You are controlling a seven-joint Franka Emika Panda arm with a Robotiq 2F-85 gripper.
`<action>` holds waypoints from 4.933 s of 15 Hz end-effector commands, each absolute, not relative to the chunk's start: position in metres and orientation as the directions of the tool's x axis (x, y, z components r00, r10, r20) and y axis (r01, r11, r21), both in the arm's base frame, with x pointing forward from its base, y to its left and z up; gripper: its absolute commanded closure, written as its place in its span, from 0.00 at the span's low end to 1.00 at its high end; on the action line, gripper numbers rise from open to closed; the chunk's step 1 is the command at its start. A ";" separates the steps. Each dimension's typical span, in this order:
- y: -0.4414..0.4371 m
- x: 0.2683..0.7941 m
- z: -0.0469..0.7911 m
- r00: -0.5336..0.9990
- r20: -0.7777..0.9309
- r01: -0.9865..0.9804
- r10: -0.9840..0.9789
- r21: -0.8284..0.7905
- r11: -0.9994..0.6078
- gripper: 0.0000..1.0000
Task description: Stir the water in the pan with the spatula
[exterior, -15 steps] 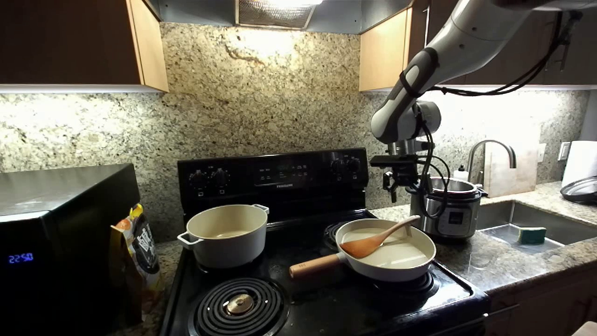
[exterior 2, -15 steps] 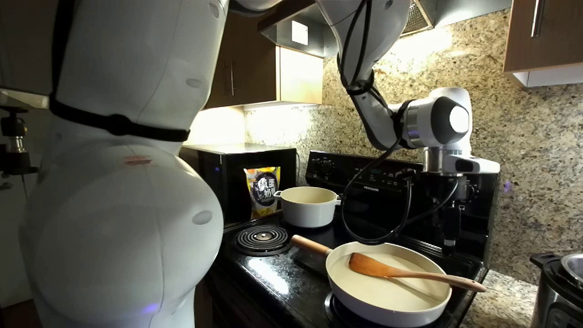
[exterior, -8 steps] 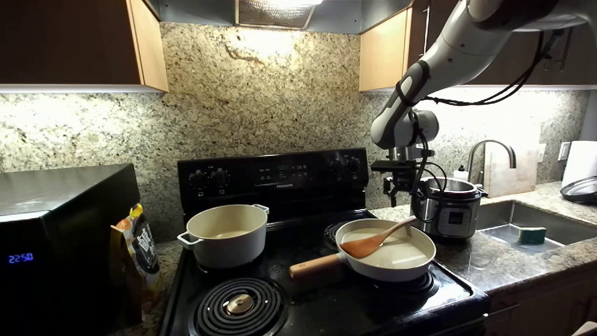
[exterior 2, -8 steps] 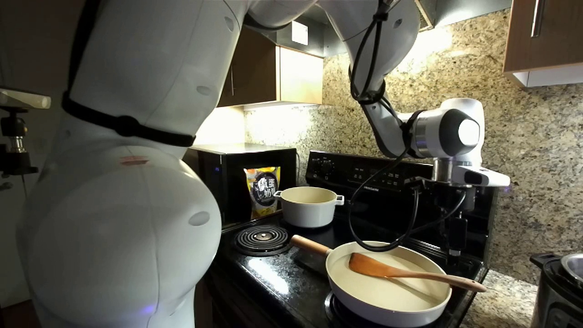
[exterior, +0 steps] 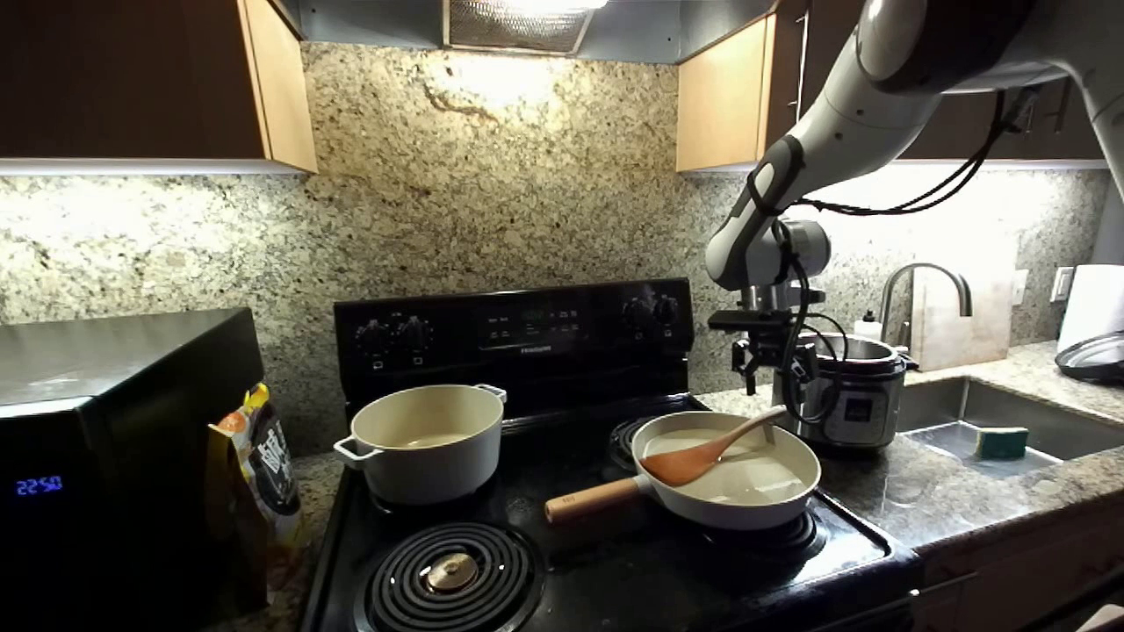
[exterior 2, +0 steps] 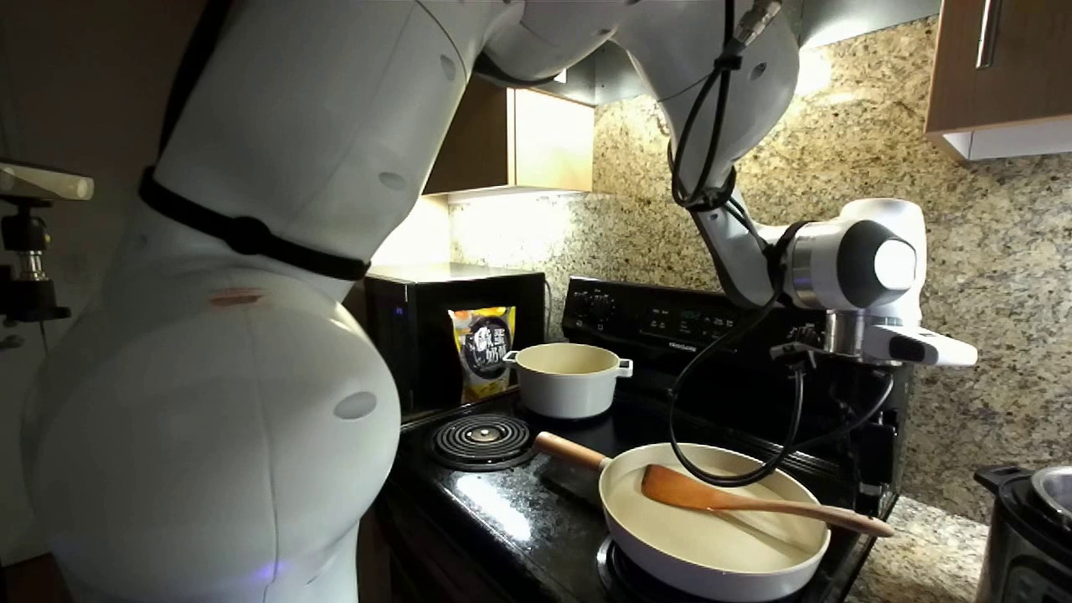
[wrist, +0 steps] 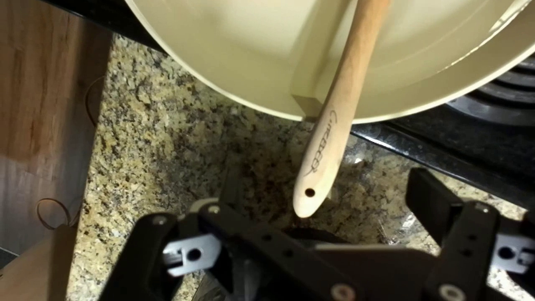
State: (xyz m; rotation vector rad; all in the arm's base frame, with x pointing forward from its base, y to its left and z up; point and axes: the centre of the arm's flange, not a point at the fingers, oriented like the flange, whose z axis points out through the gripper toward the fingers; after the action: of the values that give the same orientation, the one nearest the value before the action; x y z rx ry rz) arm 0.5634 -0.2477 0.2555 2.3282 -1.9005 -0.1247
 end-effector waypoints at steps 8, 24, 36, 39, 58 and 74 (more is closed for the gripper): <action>-0.272 0.562 0.228 0.185 0.021 -0.973 -0.983 0.142 -0.180 0.00; -0.260 0.572 0.214 0.185 -0.012 -0.975 -0.983 0.120 -0.185 0.00; -0.262 0.561 0.218 0.162 0.000 -0.980 -0.987 0.115 -0.161 0.00; -0.265 0.560 0.218 0.159 0.004 -0.981 -0.987 0.113 -0.158 0.00; -0.269 0.550 0.229 0.138 0.044 -0.985 -0.990 0.107 -0.132 0.92; -0.271 0.550 0.236 0.141 0.067 -0.984 -0.988 0.118 -0.132 0.95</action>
State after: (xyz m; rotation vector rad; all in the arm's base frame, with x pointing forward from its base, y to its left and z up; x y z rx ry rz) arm 0.5619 -0.2780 0.2275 2.2625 -1.9850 -0.0671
